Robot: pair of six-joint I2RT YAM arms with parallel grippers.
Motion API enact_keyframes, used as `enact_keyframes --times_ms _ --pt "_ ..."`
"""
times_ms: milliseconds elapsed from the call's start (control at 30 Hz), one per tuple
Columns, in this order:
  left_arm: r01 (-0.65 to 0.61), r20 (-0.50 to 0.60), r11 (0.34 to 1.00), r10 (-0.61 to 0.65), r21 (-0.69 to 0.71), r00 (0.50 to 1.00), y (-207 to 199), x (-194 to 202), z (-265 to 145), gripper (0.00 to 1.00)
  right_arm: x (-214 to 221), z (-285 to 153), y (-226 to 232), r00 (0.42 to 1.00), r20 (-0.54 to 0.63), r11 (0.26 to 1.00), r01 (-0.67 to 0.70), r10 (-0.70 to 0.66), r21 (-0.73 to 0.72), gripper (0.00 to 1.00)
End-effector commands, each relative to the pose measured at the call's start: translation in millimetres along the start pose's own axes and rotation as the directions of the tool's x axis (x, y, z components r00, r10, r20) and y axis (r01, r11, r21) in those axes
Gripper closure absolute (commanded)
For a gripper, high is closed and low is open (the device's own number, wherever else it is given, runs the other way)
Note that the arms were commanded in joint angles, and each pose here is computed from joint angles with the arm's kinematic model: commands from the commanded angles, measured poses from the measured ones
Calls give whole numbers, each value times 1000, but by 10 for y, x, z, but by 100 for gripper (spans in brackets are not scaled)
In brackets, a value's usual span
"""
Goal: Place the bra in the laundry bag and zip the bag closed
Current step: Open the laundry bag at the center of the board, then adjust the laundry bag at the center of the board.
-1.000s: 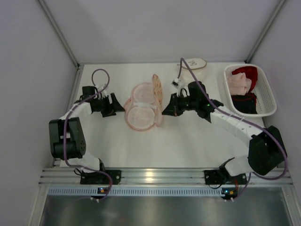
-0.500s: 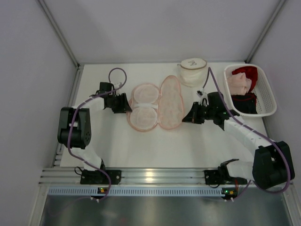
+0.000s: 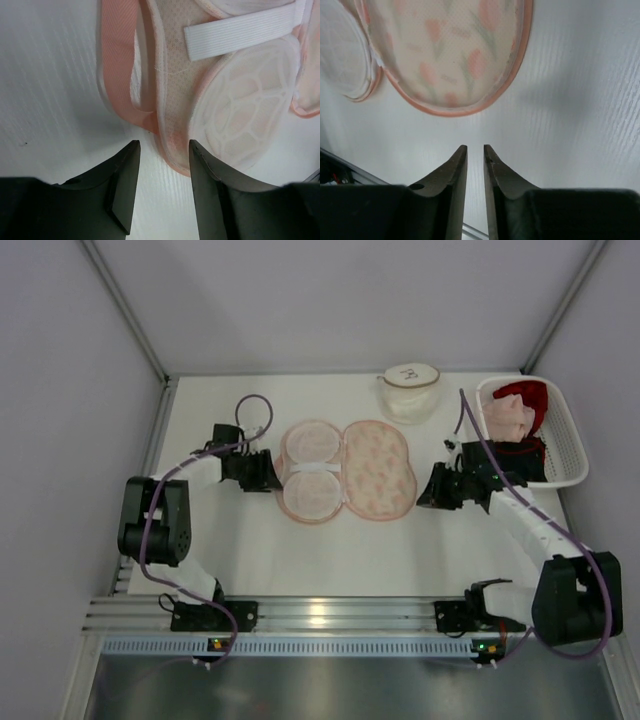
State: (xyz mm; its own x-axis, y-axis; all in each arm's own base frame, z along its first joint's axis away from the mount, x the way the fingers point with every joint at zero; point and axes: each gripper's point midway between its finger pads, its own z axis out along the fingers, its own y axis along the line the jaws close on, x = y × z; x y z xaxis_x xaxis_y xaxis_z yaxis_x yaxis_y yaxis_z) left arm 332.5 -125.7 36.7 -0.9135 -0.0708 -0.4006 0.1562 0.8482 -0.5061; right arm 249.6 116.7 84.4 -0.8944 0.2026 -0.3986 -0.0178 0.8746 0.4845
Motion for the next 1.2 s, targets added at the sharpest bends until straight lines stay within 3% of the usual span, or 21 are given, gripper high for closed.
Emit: enact_keyframes --times_ms 0,100,333,467,700,967,1067,1167 --pt "-77 83 996 73 36 994 -216 -206 -220 50 -481 -193 260 980 160 989 131 -118 -68 74" --pt "-107 133 994 108 -9 985 -206 -396 -292 49 -824 -159 448 936 247 957 279 -252 -78 66" --pt "-115 114 993 114 -3 987 -209 -613 -106 45 -1063 345 732 906 209 902 403 -369 -155 46" --pt "-86 49 996 85 8 995 -139 -557 156 46 -1087 614 779 882 178 870 465 -437 -166 45" --pt "-101 -16 995 101 -14 995 -142 -400 333 44 -970 1102 433 939 64 936 343 -339 -76 45" --pt "-121 -95 989 129 83 987 -411 -206 476 43 -810 956 -120 957 17 955 287 -289 74 45" --pt "-165 -124 981 176 99 976 -525 -145 576 42 -790 852 -252 966 24 964 256 -258 67 43" --pt "-175 -119 978 189 118 975 -593 -230 598 39 -777 746 -104 951 45 952 306 -305 -15 41"
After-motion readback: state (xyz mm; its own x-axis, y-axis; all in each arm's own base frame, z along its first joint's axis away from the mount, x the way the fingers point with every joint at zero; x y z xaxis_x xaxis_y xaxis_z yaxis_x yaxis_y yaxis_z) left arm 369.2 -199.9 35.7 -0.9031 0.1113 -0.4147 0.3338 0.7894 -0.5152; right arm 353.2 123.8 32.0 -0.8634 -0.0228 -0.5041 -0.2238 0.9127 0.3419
